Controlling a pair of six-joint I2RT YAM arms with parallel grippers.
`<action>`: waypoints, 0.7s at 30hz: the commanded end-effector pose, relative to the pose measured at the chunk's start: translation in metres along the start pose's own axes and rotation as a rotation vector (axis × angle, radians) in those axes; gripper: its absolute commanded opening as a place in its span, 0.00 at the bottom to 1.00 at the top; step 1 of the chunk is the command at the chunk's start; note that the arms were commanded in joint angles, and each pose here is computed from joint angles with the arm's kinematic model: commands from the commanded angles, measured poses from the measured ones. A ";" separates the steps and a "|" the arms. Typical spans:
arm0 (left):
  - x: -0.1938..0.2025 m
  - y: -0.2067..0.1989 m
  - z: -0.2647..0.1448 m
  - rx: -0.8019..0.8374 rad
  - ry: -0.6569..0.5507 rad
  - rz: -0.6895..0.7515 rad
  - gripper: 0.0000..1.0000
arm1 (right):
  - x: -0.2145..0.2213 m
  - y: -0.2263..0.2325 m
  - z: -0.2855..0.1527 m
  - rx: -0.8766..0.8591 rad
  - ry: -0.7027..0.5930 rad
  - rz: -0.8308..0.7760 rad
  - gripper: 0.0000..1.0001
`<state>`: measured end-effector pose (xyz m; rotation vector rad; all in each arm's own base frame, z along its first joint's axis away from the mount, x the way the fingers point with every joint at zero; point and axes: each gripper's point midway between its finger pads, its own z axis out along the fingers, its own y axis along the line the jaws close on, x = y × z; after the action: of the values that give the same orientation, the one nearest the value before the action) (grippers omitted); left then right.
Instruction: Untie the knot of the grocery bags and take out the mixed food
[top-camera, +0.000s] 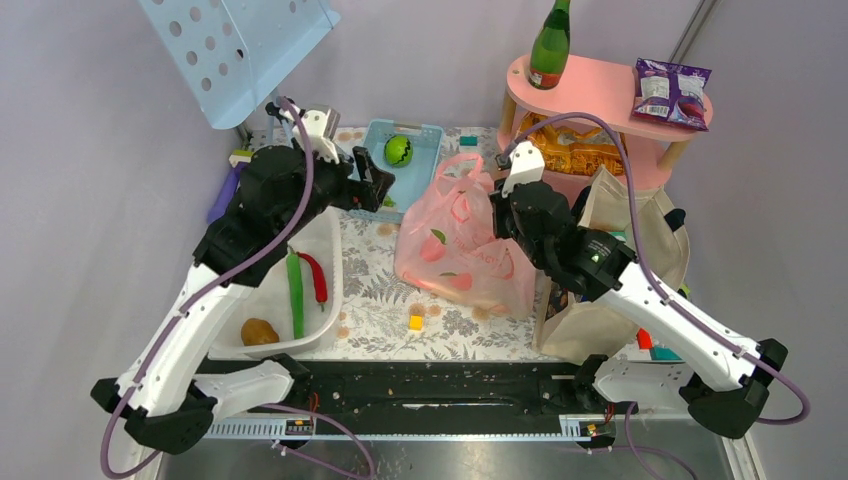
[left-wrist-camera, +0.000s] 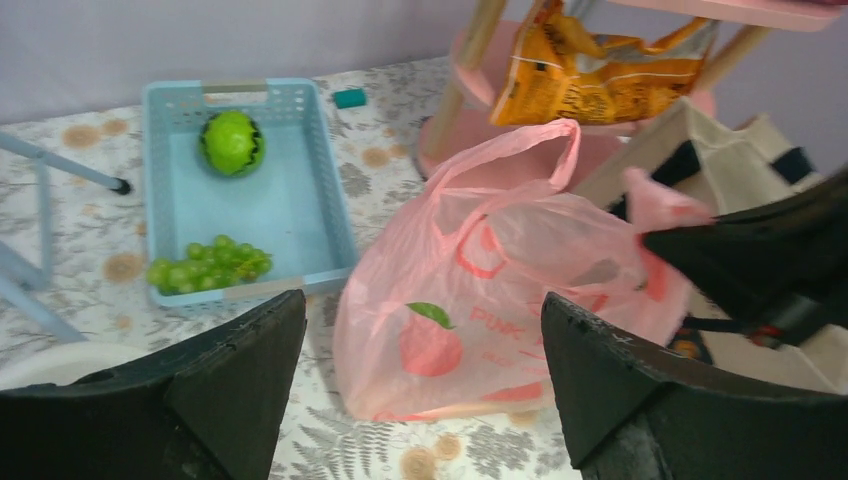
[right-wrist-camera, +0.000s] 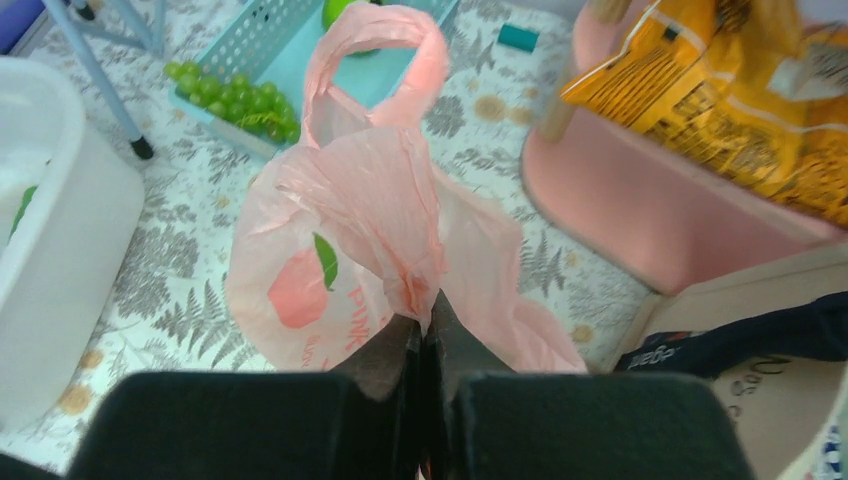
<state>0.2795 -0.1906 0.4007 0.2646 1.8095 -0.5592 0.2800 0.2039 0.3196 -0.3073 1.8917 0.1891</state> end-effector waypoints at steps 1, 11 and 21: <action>0.008 -0.035 0.003 0.158 0.000 -0.119 0.86 | 0.000 0.011 -0.009 -0.079 -0.015 0.125 0.00; 0.012 -0.104 0.060 0.347 0.018 -0.144 0.62 | 0.001 -0.001 -0.025 -0.070 -0.066 0.197 0.00; 0.035 -0.117 0.088 0.370 0.027 -0.175 0.56 | -0.001 -0.019 -0.040 -0.032 -0.097 0.210 0.00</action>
<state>0.2826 -0.3322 0.3493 0.3920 1.8750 -0.9752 0.2484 0.1842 0.3219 -0.1829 1.8671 0.3654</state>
